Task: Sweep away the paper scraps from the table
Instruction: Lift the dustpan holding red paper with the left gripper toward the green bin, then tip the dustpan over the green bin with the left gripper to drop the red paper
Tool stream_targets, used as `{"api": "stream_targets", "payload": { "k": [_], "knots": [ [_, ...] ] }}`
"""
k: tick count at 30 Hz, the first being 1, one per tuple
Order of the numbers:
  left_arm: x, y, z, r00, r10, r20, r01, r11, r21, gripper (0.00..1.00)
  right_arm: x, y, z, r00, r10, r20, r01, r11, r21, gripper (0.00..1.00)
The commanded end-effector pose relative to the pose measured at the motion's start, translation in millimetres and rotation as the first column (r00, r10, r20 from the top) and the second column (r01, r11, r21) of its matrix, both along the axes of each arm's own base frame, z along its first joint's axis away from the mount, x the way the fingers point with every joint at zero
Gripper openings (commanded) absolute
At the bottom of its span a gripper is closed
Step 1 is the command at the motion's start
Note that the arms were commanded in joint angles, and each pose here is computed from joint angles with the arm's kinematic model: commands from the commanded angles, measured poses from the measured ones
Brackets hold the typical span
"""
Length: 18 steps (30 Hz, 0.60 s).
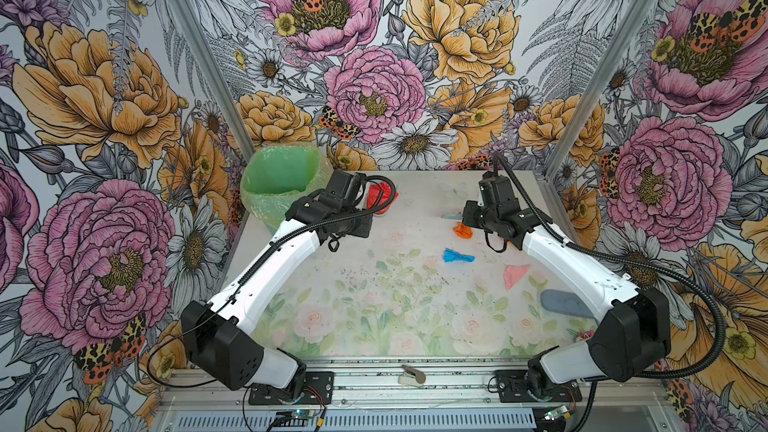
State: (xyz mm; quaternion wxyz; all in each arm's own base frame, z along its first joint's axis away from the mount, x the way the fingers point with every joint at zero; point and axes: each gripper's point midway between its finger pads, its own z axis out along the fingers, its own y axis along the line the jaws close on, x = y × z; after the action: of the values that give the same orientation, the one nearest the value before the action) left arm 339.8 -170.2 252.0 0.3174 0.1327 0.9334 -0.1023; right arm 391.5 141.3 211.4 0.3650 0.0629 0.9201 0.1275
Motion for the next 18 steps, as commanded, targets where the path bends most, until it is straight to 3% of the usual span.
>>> {"api": "stream_targets", "payload": {
  "k": [1, 5, 18],
  "knots": [
    [-3, 10, 27, 0.999, -0.011, 0.037, 0.013, 0.999, -0.035, 0.10, -1, -5, 10, 1.000, -0.004, 0.030, 0.005, 1.000, -0.012, 0.00],
    [1, 25, 43, 0.998, 0.025, 0.060, -0.021, 0.998, -0.061, 0.10, -1, -4, 7, 1.000, 0.000, 0.022, 0.001, 1.000, -0.012, 0.00],
    [24, 66, 81, 0.995, 0.085, 0.054, -0.065, 0.950, -0.307, 0.10, -1, -2, 1, 1.000, 0.007, 0.006, -0.007, 1.000, -0.011, 0.00]
  ]
}}
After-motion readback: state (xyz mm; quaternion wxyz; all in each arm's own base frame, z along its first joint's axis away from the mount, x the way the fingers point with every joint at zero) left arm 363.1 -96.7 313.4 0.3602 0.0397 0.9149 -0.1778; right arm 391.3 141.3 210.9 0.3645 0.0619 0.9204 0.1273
